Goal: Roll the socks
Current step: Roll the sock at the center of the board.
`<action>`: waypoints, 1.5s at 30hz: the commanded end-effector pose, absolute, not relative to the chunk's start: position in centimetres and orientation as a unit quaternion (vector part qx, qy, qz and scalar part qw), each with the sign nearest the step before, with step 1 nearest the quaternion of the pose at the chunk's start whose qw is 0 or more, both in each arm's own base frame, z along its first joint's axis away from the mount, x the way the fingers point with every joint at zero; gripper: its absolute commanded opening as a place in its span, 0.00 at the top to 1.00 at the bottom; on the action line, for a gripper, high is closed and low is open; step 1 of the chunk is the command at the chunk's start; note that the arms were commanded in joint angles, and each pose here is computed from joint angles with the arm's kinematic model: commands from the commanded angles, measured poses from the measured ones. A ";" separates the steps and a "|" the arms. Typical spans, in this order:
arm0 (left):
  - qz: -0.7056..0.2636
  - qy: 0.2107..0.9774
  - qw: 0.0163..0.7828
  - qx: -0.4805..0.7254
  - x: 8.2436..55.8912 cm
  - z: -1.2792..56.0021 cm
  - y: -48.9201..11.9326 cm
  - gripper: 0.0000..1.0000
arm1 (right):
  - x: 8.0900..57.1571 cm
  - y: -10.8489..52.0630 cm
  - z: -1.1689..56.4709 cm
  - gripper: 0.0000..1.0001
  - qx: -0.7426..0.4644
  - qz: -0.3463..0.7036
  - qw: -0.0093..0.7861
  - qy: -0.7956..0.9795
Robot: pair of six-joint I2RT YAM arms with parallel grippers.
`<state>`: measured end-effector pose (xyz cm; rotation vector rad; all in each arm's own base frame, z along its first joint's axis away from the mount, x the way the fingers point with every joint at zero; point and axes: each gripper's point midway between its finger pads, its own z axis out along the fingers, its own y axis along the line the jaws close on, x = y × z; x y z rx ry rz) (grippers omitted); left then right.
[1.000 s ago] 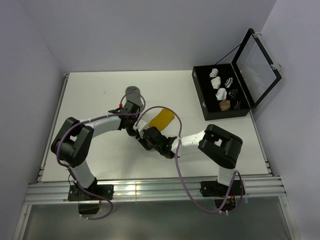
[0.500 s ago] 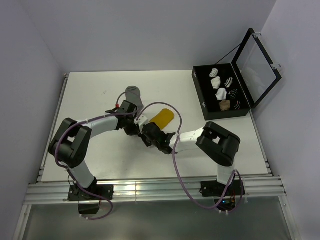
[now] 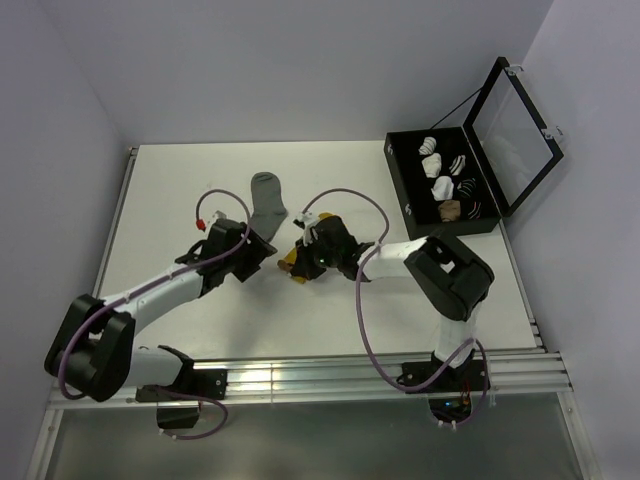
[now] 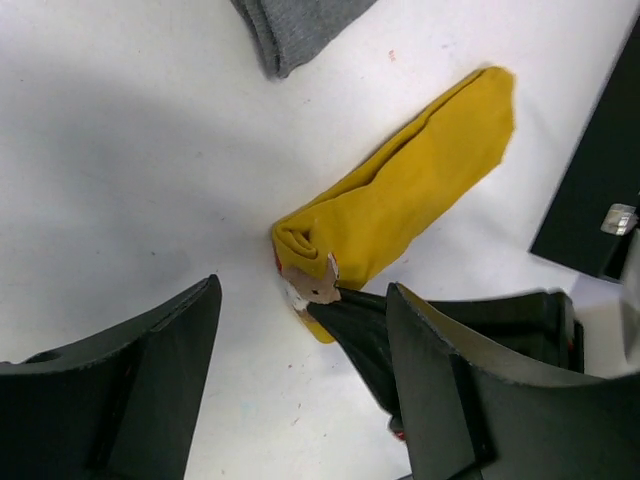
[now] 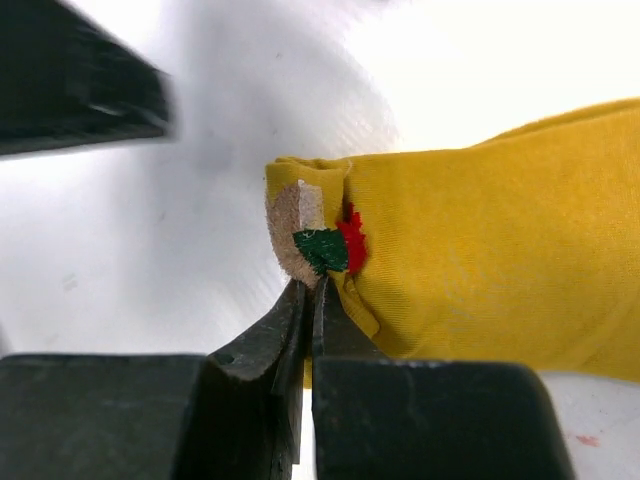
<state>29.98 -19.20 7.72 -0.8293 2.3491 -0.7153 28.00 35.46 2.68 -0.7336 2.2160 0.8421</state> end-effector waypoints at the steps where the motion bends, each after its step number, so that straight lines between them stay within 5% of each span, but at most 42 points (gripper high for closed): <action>1: -0.321 0.824 0.331 -0.331 31.1 10.0 -19.2 0.29 | 25.0 34.4 1.6 1.00 -0.249 0.398 0.206 0.859; 13: -0.344 0.838 0.328 -0.266 29.4 8.5 -23.6 0.31 | 26.5 32.8 1.3 1.00 -0.129 0.502 0.105 0.849; 32: -0.311 0.847 0.288 -0.320 29.0 3.2 -24.3 0.34 | 27.8 31.7 -0.4 1.00 -0.115 0.466 0.064 0.875; 45: -0.256 0.866 0.251 -0.349 28.0 -0.2 -23.3 0.46 | 28.7 32.1 -0.2 1.00 -0.121 0.459 0.060 0.878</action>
